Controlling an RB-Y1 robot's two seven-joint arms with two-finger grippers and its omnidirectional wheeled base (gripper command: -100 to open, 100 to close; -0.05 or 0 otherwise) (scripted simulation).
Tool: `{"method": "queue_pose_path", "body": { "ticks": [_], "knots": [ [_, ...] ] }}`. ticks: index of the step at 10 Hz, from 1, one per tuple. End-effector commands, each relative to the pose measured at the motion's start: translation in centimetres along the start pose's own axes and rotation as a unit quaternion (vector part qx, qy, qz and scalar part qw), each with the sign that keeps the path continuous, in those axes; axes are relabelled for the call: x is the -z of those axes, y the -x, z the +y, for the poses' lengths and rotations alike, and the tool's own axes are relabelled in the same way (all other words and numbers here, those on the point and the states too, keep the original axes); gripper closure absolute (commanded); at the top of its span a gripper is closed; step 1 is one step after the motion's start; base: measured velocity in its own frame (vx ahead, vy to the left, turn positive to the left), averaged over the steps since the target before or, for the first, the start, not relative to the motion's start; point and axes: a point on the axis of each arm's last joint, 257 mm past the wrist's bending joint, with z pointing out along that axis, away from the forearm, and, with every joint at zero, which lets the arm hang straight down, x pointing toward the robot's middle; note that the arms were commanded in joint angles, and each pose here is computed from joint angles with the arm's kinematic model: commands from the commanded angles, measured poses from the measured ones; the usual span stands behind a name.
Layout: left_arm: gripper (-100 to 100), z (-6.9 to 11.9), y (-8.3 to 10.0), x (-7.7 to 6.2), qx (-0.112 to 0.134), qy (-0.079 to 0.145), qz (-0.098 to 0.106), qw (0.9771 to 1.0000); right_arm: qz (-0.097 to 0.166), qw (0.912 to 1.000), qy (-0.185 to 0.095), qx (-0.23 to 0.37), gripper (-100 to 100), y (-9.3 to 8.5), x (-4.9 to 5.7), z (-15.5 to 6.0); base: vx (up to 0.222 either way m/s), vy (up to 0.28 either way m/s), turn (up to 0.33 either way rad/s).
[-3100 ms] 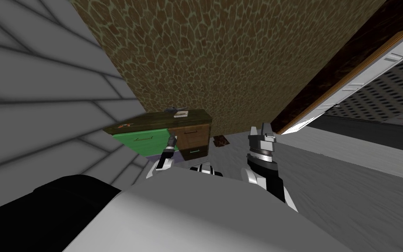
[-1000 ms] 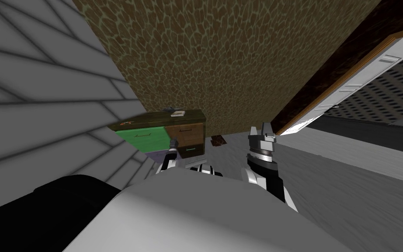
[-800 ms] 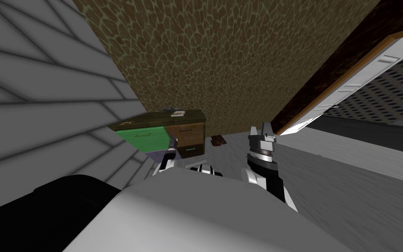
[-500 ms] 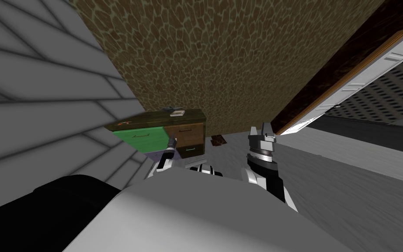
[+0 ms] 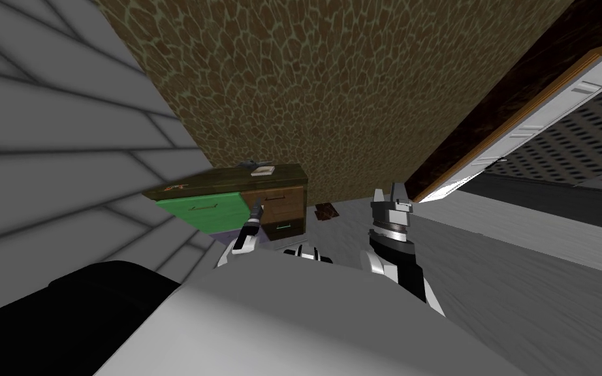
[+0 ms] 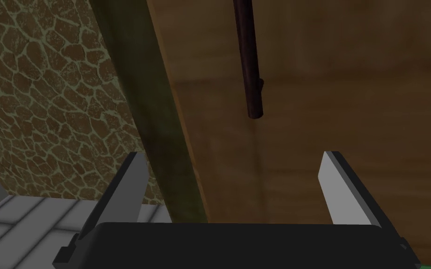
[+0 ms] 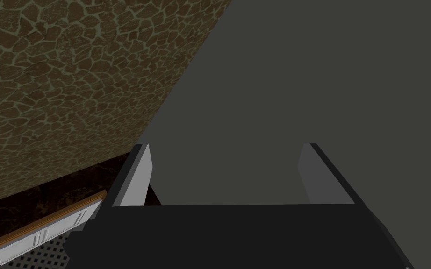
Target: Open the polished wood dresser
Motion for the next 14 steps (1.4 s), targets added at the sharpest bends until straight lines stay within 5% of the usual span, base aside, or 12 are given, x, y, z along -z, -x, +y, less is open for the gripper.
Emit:
{"method": "queue_pose_path", "body": {
  "ticks": [1,6,10,11,12,13,14],
  "knots": [
    [-100,0.0,-0.5,0.2,0.022,0.003,-0.014,0.9997,0.000,1.0000,0.000,0.000,0,0.0,0.0,0.0,0.073,0.011,-0.005],
    [-100,0.6,-1.9,1.0,0.076,0.012,-0.047,0.9959,0.000,1.0000,0.000,0.000,0,0.0,0.0,0.0,0.005,0.001,-0.001],
    [-100,-0.2,-1.5,0.9,0.071,0.010,-0.045,0.9964,0.000,1.0000,0.000,0.000,0,0.0,0.0,0.0,0.029,0.005,0.006],
    [100,0.3,-1.7,0.9,0.072,0.011,-0.044,0.9964,0.000,1.0000,0.000,0.000,0,0.0,0.0,0.0,-0.009,0.004,-0.019],
    [100,0.1,-1.6,0.9,0.072,0.012,-0.045,0.9964,0.000,1.0000,0.000,0.000,0,0.0,0.0,0.0,-0.010,-0.002,-0.006],
    [-100,0.0,-1.3,0.7,0.056,0.010,-0.034,0.9978,0.000,1.0000,0.000,0.000,0,0.0,0.0,0.0,-0.014,-0.013,0.007],
    [-100,-0.2,-1.0,0.5,0.045,0.008,-0.028,0.9986,0.000,1.0000,0.000,0.000,0,0.0,0.0,0.0,0.000,0.000,0.000]
  ]
}}
